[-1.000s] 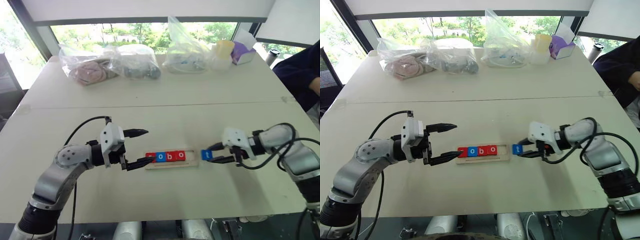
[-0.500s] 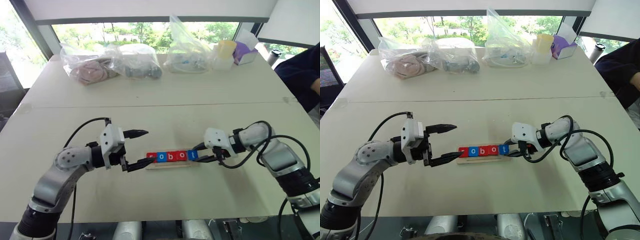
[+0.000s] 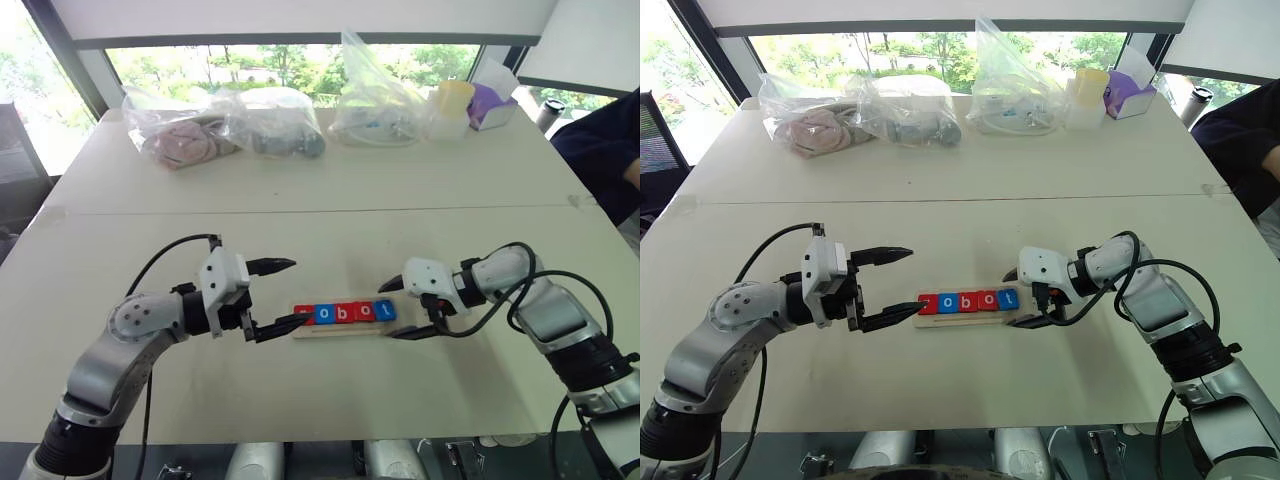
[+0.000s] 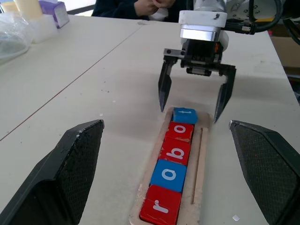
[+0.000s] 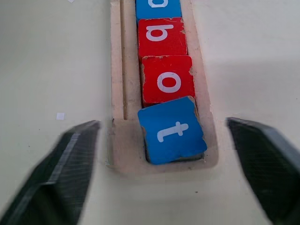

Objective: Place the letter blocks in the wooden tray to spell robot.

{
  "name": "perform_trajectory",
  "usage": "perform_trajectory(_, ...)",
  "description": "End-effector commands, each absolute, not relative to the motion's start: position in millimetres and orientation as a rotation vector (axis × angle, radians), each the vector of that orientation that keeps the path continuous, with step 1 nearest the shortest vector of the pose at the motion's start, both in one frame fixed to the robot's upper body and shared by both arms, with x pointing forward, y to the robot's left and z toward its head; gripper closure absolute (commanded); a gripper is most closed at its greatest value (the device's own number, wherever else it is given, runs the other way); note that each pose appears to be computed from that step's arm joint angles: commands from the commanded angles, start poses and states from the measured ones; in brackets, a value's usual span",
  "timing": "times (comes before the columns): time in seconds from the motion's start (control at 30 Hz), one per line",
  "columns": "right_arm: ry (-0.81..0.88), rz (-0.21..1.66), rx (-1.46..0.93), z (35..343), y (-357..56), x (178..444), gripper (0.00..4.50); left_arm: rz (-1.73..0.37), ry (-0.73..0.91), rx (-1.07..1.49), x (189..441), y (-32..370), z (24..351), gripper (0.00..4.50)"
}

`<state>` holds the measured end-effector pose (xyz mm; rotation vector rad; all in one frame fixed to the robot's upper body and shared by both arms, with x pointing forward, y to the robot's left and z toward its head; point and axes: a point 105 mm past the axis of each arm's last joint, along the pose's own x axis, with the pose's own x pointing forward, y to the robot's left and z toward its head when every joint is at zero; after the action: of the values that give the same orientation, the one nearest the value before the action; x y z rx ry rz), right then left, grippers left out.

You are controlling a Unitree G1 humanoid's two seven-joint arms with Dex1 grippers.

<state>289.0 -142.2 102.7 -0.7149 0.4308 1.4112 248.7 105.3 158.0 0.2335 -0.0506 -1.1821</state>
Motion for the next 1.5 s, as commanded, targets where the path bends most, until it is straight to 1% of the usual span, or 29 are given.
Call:
perform_trajectory(0.03,0.390,1.405,-0.743,113,-140,292,0.03,-1.189,-0.085,0.247,246,105,167,0.00)
perform_trajectory(0.27,0.303,1.313,-0.600,138,-124,310,0.03,-1.195,-0.084,0.244,246,103,166,0.00)
perform_trajectory(0.53,0.280,1.282,-0.634,132,-114,318,0.03,-1.196,-0.086,0.243,246,103,167,0.00)
perform_trajectory(0.77,0.271,1.231,-0.717,123,-123,331,0.03,-1.190,-0.088,0.244,246,103,167,0.00)
perform_trajectory(0.93,0.280,1.226,-0.727,122,-130,332,0.03,-1.188,-0.090,0.244,246,103,167,0.00)
perform_trajectory(1.03,0.276,1.216,-0.701,126,-131,332,0.03,-1.187,-0.091,0.243,247,103,167,0.00)
perform_trajectory(1.17,0.244,1.194,-0.579,145,-129,332,0.03,-1.187,-0.090,0.241,247,103,167,0.00)
perform_trajectory(1.3,0.236,1.174,-0.446,167,-132,327,0.03,-1.161,-0.064,0.255,248,106,165,0.00)
perform_trajectory(1.4,0.279,1.200,-0.364,181,-146,308,0.03,-1.139,-0.022,0.250,244,115,163,0.00)
perform_trajectory(1.5,0.333,1.252,-0.361,185,-159,283,0.03,-1.119,0.020,0.238,239,124,163,0.00)
